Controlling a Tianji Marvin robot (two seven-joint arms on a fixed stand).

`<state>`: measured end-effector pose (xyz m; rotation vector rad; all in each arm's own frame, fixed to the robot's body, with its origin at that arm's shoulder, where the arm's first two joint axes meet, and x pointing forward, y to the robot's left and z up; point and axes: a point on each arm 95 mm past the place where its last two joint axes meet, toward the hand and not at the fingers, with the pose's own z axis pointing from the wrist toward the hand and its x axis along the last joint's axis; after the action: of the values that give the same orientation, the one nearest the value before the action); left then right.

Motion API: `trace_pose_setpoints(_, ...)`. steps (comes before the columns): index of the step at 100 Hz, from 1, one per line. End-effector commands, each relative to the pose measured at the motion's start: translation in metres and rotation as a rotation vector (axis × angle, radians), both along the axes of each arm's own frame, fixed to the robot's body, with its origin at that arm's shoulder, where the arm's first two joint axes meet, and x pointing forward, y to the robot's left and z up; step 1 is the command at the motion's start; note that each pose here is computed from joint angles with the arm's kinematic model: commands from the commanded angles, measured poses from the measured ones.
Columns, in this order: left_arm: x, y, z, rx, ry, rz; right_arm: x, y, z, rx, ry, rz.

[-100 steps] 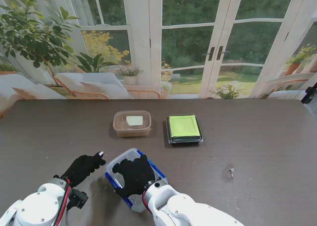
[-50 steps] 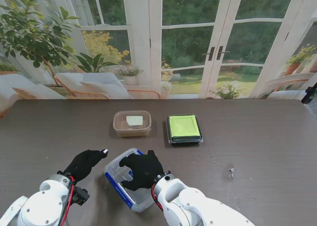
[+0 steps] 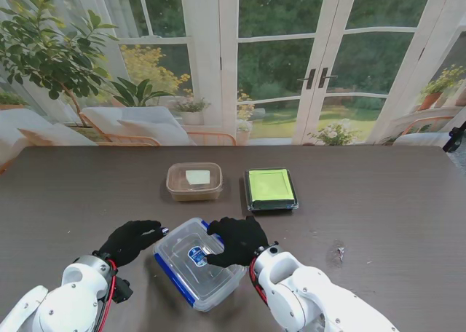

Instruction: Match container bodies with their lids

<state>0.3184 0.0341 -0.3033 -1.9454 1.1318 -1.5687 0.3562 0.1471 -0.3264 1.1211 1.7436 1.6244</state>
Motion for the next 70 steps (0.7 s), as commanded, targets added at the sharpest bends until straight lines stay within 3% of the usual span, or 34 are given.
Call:
trace_pose_setpoints(1,0.001,0.001,-0.004,0.007,0.025,-0.019,0.0,-0.01,-0.003,-0.033,0.014,-0.022)
trace_pose_setpoints(35,0.016,0.006,-0.014,0.084,0.106,-0.064,0.006,-0.051,-0.002,-0.103,0.05,-0.173)
trace_pose_setpoints(70,0.027,0.007,-0.023,0.123,0.194,-0.1,-0.007,-0.066,-0.009,-0.134,0.149,-0.203)
